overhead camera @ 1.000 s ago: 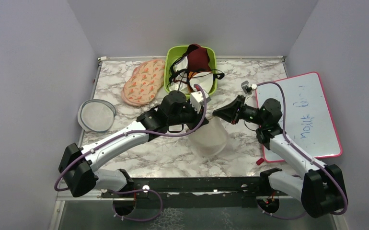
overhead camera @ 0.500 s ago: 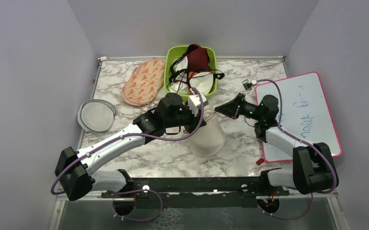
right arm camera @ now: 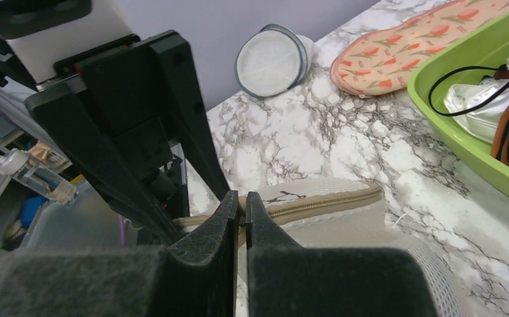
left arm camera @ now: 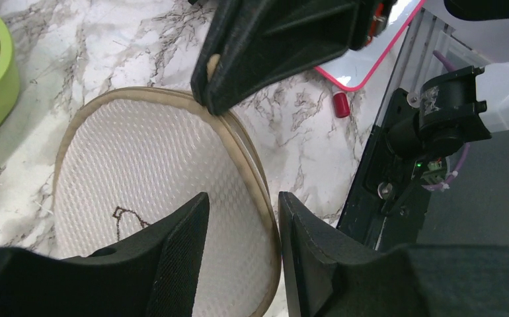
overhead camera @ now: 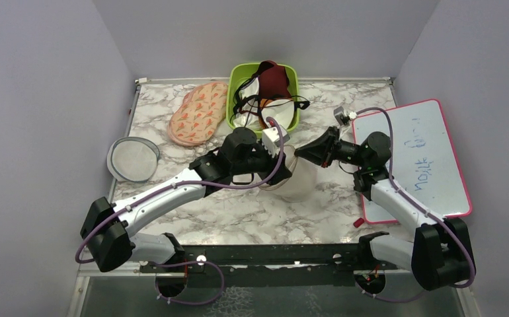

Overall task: Unzip the laundry bag and remove the bra
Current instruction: Unzip the laundry bag at the center of the board.

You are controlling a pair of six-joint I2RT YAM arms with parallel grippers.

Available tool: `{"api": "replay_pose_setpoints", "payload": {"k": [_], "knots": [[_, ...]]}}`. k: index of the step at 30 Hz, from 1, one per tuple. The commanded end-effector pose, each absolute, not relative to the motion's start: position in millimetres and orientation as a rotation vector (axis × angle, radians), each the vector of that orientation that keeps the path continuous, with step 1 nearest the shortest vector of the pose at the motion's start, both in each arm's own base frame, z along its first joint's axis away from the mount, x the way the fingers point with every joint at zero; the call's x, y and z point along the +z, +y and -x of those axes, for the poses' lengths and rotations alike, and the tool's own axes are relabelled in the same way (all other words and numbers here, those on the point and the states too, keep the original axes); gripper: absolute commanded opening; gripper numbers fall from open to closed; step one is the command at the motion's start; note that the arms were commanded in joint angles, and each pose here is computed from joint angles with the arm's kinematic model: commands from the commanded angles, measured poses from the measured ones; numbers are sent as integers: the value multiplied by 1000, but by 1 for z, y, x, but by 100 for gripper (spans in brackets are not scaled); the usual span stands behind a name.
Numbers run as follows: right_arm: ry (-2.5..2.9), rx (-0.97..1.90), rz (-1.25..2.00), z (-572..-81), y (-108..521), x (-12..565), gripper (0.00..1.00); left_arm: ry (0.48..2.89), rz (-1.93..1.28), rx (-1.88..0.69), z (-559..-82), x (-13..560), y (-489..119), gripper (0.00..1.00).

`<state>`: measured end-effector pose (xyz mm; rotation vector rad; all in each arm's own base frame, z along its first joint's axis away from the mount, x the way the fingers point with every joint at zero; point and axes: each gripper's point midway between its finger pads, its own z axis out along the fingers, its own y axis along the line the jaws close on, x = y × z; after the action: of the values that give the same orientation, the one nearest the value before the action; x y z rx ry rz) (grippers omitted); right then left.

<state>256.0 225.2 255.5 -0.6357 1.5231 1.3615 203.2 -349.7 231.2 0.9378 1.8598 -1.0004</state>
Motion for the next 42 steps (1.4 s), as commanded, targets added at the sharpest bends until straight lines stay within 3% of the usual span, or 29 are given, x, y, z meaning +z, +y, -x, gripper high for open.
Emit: {"api": "replay_pose_setpoints", "payload": {"k": [1, 5, 11, 16, 32, 40, 42], "knots": [[1470, 1357, 709, -244, 232, 272, 1, 1858, -859, -1032, -212, 249, -360, 39], [1470, 1348, 708, -239, 235, 273, 1, 1868, -849, -980, -217, 250, -360, 38], [1483, 1352, 705, -234, 235, 269, 1, 1875, -868, -910, -222, 249, -357, 11], [1540, 1329, 594, -243, 231, 263, 1, 1842, -890, -898, -218, 253, -353, 0], [1675, 1416, 336, -279, 208, 222, 1, 1763, -921, -922, -199, 269, -339, 0], [1650, 1455, 401, -277, 210, 229, 1, 1787, -940, -921, -198, 257, -341, 0], [1644, 1434, 434, -275, 210, 234, 1, 1795, -959, -932, -197, 253, -344, 6]]}}
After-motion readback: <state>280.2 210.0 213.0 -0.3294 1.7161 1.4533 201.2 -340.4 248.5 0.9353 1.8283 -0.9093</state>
